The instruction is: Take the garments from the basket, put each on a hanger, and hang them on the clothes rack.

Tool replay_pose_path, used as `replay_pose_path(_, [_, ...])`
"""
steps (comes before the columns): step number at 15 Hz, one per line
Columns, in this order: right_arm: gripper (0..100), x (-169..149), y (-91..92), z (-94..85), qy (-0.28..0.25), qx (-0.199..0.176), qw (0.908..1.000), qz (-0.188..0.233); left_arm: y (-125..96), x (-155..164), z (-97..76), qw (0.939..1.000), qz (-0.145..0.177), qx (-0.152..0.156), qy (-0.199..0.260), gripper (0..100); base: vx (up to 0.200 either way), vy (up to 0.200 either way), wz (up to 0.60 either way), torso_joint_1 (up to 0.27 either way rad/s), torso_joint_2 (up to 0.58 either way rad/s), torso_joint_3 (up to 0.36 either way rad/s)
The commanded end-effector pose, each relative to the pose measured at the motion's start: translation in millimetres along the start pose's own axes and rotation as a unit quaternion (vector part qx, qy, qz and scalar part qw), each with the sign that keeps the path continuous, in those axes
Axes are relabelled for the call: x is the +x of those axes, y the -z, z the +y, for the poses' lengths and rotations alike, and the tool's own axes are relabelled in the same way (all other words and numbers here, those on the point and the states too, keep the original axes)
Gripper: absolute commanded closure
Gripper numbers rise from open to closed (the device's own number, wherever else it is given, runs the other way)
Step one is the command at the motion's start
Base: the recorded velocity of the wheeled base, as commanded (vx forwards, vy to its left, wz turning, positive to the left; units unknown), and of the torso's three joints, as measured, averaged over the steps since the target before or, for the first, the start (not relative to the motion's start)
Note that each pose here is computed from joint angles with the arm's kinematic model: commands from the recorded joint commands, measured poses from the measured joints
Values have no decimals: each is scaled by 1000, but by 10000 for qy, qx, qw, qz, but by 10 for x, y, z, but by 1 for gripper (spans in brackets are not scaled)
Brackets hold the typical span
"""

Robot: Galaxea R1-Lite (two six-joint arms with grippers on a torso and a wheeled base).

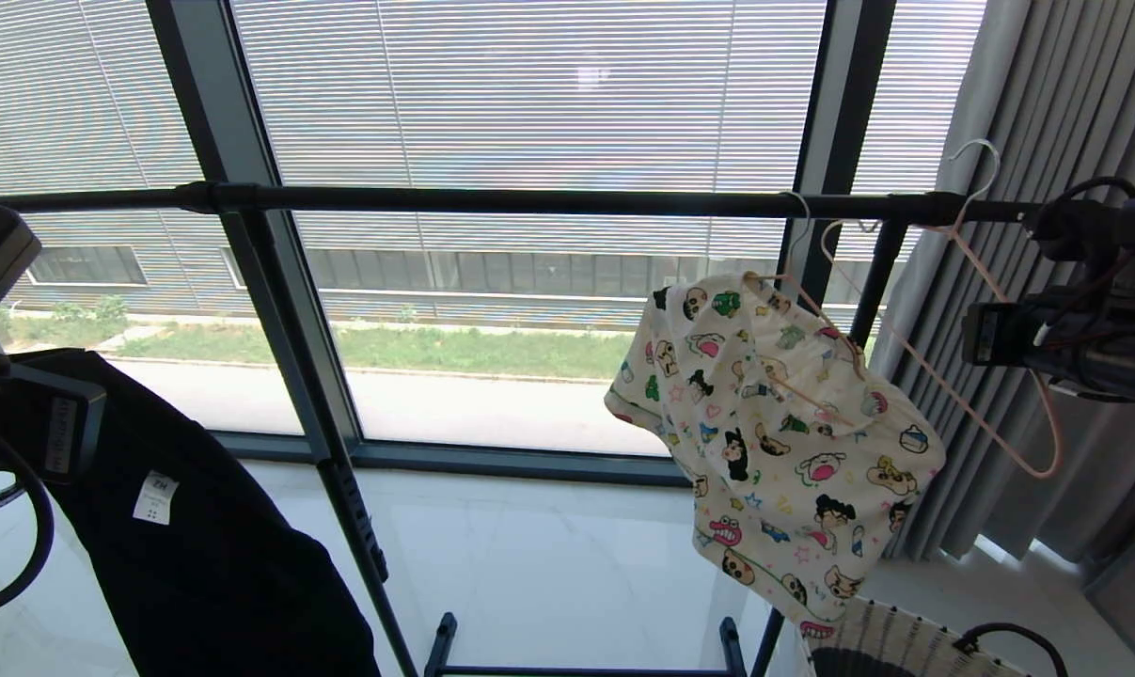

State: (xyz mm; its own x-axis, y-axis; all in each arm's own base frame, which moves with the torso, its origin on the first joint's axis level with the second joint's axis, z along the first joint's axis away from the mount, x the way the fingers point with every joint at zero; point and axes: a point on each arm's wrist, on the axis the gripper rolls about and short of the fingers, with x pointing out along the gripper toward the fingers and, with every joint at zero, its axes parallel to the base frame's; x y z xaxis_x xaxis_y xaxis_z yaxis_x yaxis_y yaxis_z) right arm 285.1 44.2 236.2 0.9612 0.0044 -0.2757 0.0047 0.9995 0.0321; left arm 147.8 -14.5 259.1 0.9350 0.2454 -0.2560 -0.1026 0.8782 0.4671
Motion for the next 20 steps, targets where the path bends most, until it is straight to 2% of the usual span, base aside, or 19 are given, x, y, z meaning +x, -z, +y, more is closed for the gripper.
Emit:
replay_pose_path(1, [100,-193,25,-33,1,-76,9999,-101,-12,9,1,10000,-55,-25,-24,100,-200,0,0,7,2,-7])
replay_pose_path(10, [100,-756,271,-132,-74,-329,9993,-129,-9,23,-6,10000,-48,-22,-21,100,-200,0,0,-2,3,1])
replay_pose_path(15, [100,-1029,226,-69,-742,-311,9958,-439,-4,59,-31,10000,7,12,26,100,-200,0,0,0,3,4])
replay_pose_path(17, [100,-1138,313,63,-1441,-339,9883,-377,53,70,-87,9998,91,102,132,100,-100,0,0,1,4,4])
replay_pose_path(19, [100,-1231,512,159,-2264,-357,9733,-78,102,61,-181,9991,113,205,361,100,0,0,0,0,0,0])
replay_pose_path(20, [100,-1281,650,207,-2662,-401,9630,133,79,63,-250,9982,56,230,549,100,0,0,0,0,0,0])
